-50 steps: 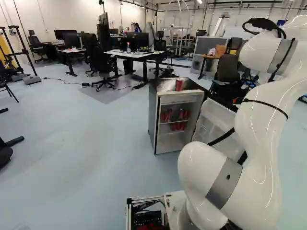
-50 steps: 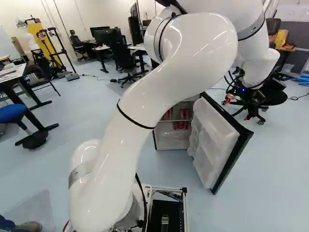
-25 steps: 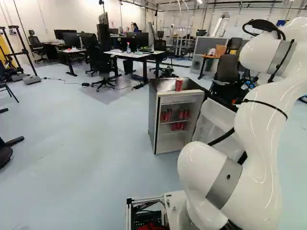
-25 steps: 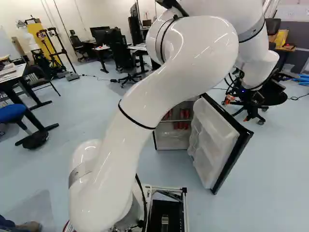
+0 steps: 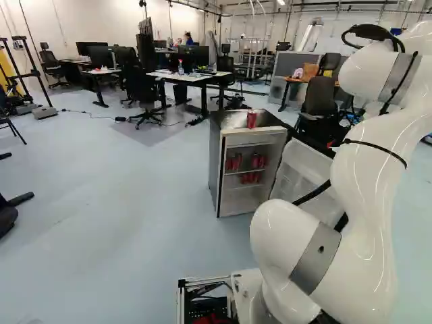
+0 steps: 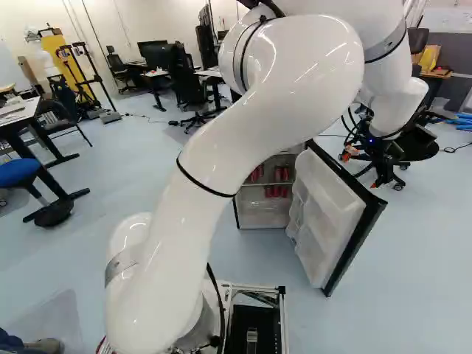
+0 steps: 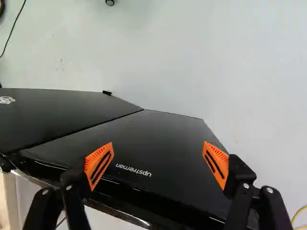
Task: Grab a drink from the fridge
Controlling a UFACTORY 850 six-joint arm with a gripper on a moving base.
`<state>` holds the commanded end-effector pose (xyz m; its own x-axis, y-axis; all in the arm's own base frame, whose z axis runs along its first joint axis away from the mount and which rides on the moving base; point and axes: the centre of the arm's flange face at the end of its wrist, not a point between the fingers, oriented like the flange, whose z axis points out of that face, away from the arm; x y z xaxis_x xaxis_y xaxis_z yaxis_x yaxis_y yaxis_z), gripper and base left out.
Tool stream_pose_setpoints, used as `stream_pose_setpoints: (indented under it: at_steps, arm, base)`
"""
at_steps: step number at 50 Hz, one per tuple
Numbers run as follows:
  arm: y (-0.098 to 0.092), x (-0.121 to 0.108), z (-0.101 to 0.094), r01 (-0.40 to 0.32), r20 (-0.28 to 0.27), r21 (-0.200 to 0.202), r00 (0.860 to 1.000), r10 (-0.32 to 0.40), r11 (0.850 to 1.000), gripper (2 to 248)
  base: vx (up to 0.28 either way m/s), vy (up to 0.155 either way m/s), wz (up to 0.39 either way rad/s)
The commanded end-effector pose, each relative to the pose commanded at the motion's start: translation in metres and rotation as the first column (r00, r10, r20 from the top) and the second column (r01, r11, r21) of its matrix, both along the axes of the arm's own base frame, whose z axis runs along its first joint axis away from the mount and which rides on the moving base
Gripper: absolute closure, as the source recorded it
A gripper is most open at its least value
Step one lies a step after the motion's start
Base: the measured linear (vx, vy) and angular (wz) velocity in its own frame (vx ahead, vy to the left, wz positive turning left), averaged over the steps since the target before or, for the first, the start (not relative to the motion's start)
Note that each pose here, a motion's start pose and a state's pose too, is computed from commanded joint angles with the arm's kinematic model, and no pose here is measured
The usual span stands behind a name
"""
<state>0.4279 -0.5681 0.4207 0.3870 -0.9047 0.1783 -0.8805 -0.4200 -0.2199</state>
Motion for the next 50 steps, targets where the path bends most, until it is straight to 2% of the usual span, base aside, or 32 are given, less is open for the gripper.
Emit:
stream_pose_setpoints:
  at_steps: [50]
  arm:
    - [0.024, -0.026, 0.0, 0.0, -0.048, 0.087, 0.999, 0.004, 0.996, 3]
  base:
    - [0.0, 0.0, 0.0]
